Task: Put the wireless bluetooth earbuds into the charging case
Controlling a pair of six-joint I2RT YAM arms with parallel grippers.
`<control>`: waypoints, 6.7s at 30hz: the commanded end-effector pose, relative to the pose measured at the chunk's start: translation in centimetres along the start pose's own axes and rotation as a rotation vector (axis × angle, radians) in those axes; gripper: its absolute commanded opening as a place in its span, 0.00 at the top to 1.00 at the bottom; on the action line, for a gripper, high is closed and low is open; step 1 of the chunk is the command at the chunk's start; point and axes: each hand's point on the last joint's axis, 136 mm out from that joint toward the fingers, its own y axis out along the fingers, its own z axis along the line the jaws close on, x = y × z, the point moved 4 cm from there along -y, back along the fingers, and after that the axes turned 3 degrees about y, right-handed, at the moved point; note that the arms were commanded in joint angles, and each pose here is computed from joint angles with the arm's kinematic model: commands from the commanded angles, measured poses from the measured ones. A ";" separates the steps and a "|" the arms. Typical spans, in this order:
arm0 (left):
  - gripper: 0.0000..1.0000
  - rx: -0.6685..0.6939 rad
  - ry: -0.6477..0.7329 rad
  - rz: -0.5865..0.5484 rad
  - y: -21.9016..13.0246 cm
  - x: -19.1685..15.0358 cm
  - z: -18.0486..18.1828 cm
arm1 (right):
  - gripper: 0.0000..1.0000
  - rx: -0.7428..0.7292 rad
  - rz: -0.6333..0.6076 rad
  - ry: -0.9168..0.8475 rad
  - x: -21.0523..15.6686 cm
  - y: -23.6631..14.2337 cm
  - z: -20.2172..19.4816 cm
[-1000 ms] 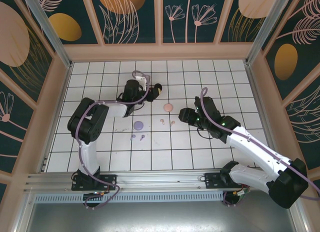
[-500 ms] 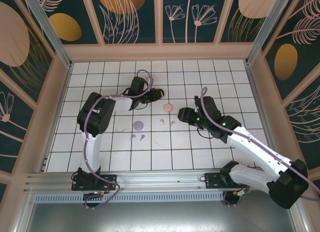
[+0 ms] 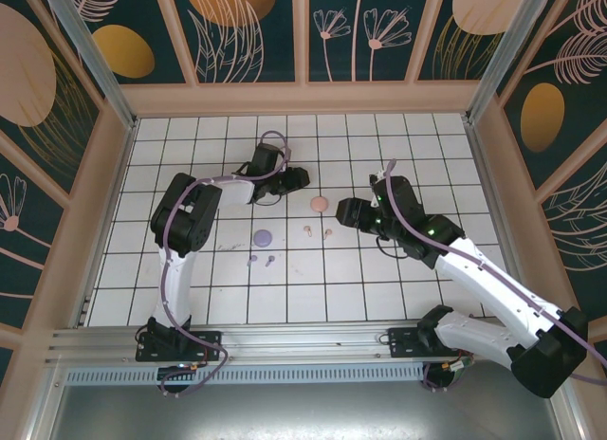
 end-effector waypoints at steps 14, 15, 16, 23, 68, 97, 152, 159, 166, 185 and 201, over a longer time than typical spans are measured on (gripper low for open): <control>0.30 0.157 0.236 -0.152 -8.3 5.0 -2.0 | 0.29 -0.022 -0.032 -0.006 0.6 -0.3 -0.2; 0.29 0.155 0.253 -0.173 -9.1 5.3 -2.4 | 0.29 -0.024 -0.030 -0.003 0.5 -0.1 -0.2; 0.19 0.147 0.272 -0.202 -10.0 5.6 -3.0 | 0.29 -0.027 -0.027 -0.002 0.4 0.2 -0.3; 0.01 0.130 0.300 -0.350 -14.5 6.5 -4.8 | 0.29 -0.073 0.001 0.016 -0.3 2.6 -0.7; 0.01 0.471 -0.205 -0.809 -29.0 7.8 6.4 | 0.27 -0.455 0.316 -0.014 -10.8 22.2 10.1; 0.01 0.433 -0.411 -0.850 -30.5 6.4 7.1 | 0.34 -0.513 0.372 -0.042 -13.1 26.2 9.8; 0.02 -0.319 0.003 -0.767 -28.8 -1.6 -0.2 | 0.63 -0.211 0.053 0.264 2.0 15.6 6.6; 0.05 -0.424 0.142 -0.596 -24.7 -3.3 -3.5 | 0.62 -0.134 0.026 0.328 4.7 14.9 6.9; 0.10 -0.533 0.169 -0.537 -22.0 -5.0 -5.1 | 0.63 -0.096 0.023 0.358 5.5 14.9 7.9; 0.32 -0.591 0.171 -0.503 -17.9 -5.7 -7.0 | 0.63 -0.020 0.025 0.497 5.4 15.6 8.9; 0.40 -0.601 0.156 -0.518 -16.3 -4.3 -7.0 | 0.64 0.006 0.071 0.488 4.0 16.1 10.3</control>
